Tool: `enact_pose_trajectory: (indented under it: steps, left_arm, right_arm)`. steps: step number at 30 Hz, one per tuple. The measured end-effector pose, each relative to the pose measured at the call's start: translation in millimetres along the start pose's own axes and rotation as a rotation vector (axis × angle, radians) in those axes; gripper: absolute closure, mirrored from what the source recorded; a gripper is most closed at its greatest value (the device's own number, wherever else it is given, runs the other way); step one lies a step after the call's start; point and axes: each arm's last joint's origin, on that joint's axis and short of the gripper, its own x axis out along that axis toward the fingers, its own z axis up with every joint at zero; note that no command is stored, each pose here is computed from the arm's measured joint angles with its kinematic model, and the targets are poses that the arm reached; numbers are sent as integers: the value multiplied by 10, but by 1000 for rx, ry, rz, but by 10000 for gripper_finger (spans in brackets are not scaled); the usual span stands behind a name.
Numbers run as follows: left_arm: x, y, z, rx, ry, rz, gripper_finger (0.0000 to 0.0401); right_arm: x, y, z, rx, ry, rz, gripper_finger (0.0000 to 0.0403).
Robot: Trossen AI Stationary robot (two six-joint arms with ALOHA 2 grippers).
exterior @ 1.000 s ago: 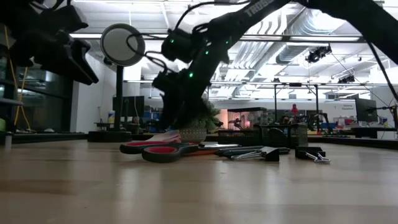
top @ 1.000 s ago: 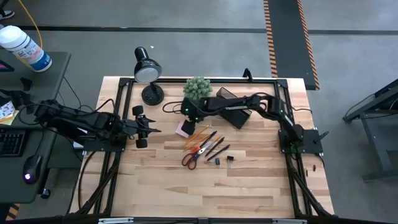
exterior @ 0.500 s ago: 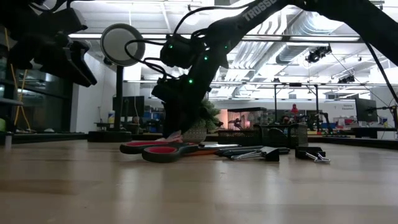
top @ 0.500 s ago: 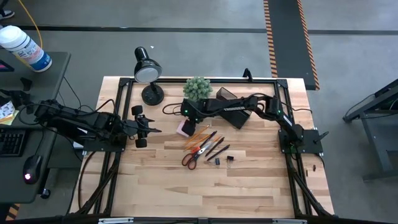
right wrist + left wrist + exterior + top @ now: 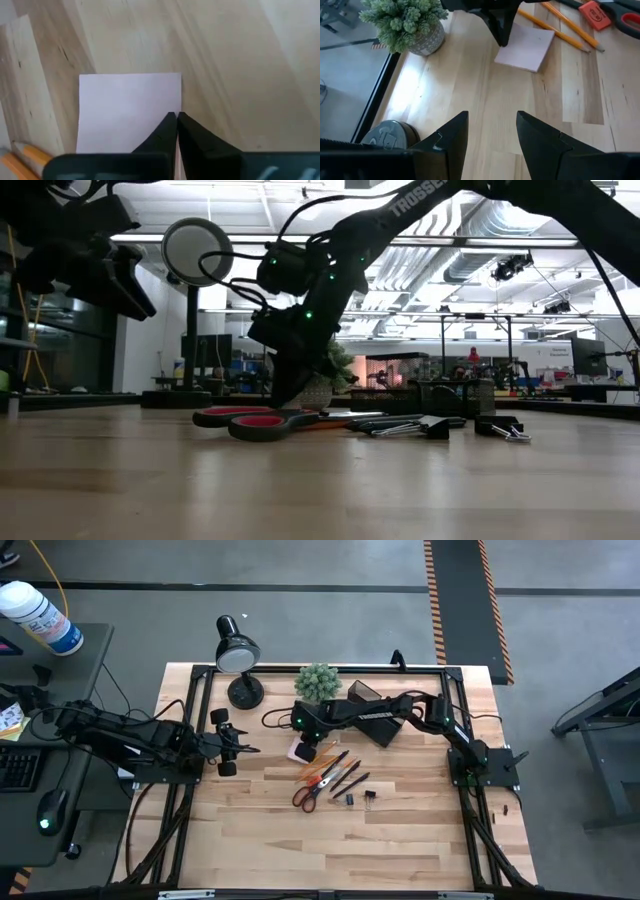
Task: Pick and place office supplies into organizer
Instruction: Put the pink sticky note into the black desk organizer
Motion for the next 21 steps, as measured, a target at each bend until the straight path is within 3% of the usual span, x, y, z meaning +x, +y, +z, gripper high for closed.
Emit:
enact_pose_trajectory:
  steps: [11,21]
  left_arm:
    - [0,0,-5,-4,5,1,245]
    - [-1,6,-33,10,31,19,245]
  right_arm:
    - [-125,55,76,-39,0,0,402]
    - [-390,285,268,-126,-25,-40,403]
